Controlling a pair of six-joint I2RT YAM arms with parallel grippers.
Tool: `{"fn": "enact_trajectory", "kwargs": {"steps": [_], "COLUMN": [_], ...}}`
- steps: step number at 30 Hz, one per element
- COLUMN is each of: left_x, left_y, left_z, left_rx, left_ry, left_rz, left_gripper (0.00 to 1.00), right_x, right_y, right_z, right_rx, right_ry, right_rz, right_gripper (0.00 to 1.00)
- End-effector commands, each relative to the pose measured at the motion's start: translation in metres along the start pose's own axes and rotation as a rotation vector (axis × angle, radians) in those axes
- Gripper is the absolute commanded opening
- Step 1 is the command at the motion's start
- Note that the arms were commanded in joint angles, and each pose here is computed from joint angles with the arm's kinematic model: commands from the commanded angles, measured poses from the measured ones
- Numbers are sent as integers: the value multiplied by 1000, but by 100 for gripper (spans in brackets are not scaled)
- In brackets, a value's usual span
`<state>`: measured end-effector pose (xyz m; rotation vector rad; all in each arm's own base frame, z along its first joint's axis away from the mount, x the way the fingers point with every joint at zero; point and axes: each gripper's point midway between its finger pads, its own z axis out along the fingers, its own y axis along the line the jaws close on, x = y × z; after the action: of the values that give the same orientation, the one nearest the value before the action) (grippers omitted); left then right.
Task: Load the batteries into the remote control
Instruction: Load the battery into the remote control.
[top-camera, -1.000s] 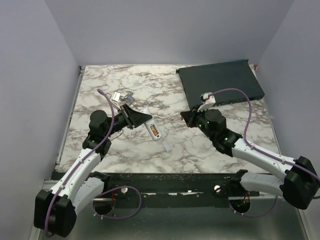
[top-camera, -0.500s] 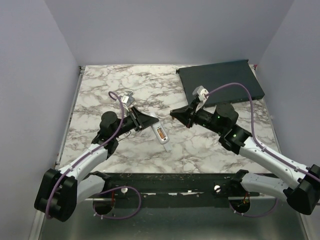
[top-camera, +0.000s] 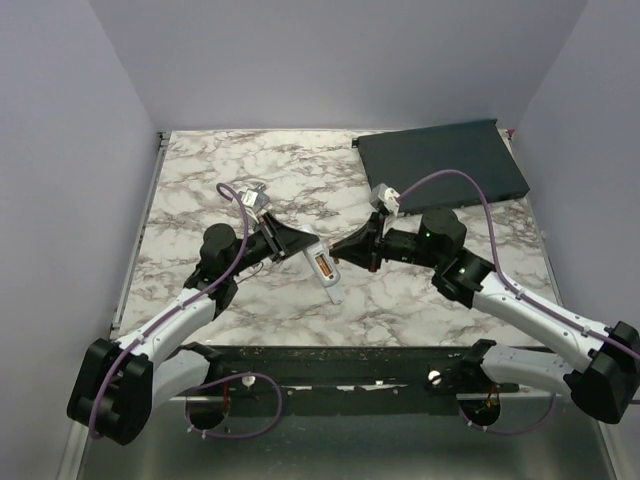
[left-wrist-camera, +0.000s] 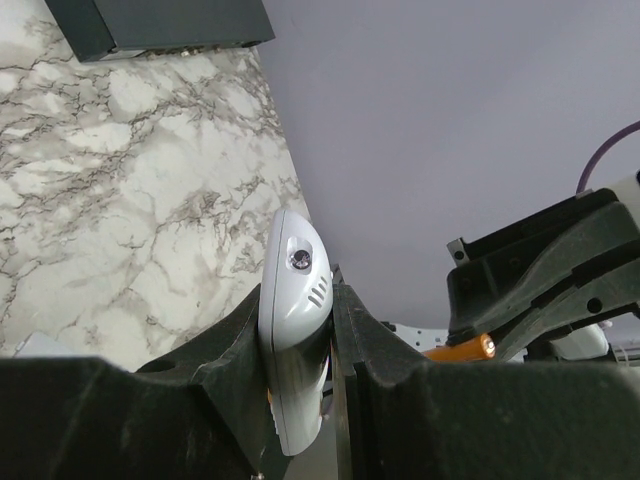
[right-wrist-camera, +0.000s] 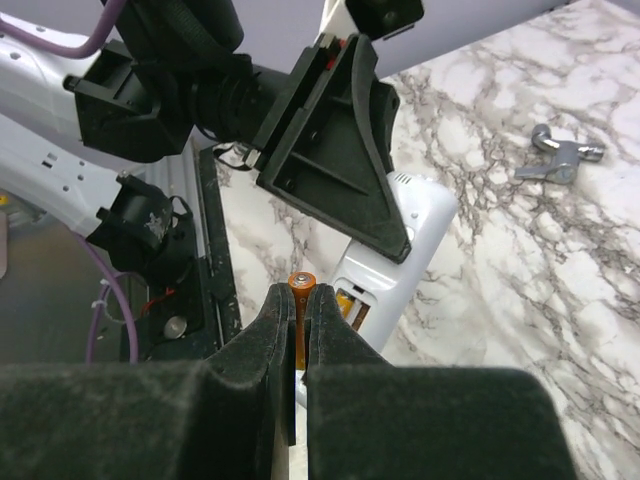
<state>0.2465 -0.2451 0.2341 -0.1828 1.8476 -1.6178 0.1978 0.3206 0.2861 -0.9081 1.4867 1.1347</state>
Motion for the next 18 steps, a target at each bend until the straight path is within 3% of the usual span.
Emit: {"fn": "enact_trajectory", "kwargs": {"steps": [1, 18], "left_x": [-7, -9], "left_y": [-13, -14], "left_z": [3, 1], "left_rx": [45, 43], "left_ry": [-33, -53], "left_rz": [28, 18], "left_gripper": [0, 0], "right_x": [14, 27], "right_y": [10, -12], "right_z": [9, 23], "right_rx": [-43, 119], "right_ry": [17, 4], "right_rz": [16, -13], "right_gripper": [1, 1]}}
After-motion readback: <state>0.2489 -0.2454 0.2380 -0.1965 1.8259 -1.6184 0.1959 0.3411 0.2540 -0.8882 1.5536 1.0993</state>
